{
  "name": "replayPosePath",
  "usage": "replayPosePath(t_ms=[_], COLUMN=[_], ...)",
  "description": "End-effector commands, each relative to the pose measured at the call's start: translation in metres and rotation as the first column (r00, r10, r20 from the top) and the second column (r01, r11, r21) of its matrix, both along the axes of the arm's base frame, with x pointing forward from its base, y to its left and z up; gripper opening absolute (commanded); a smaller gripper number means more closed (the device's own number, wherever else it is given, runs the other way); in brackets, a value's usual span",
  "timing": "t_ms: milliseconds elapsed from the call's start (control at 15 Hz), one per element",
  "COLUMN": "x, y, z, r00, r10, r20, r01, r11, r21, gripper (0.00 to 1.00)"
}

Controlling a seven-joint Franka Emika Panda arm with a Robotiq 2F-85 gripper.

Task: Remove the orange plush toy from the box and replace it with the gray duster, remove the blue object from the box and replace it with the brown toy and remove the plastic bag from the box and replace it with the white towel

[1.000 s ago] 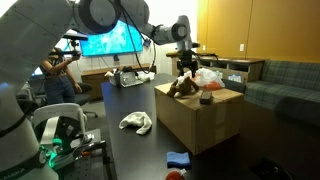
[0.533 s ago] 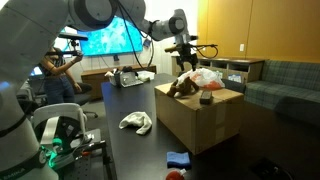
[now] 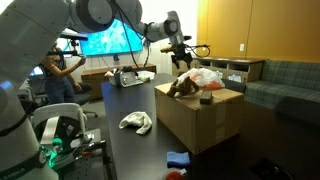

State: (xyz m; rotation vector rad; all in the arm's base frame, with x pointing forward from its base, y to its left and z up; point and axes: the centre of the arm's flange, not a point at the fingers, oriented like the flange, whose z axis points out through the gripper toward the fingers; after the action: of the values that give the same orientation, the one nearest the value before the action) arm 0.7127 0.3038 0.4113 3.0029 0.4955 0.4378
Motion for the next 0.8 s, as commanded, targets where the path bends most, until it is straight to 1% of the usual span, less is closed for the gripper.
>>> replayPosePath(t_ms=[0, 333, 733], x=[0.020, 0.034, 0.052], y=[0.019, 0.031, 0.039], z=[0.005, -0.004, -0.016], r00=[0.998, 0.993, 0.991], r10=[0.010, 0.032, 0.055], r20=[0.065, 0.110, 0.119], r01=[-0.011, -0.036, -0.061], r11=[1.000, 0.998, 0.997], r21=[0.012, 0.042, 0.051], gripper=[1.00, 1.00, 1.00])
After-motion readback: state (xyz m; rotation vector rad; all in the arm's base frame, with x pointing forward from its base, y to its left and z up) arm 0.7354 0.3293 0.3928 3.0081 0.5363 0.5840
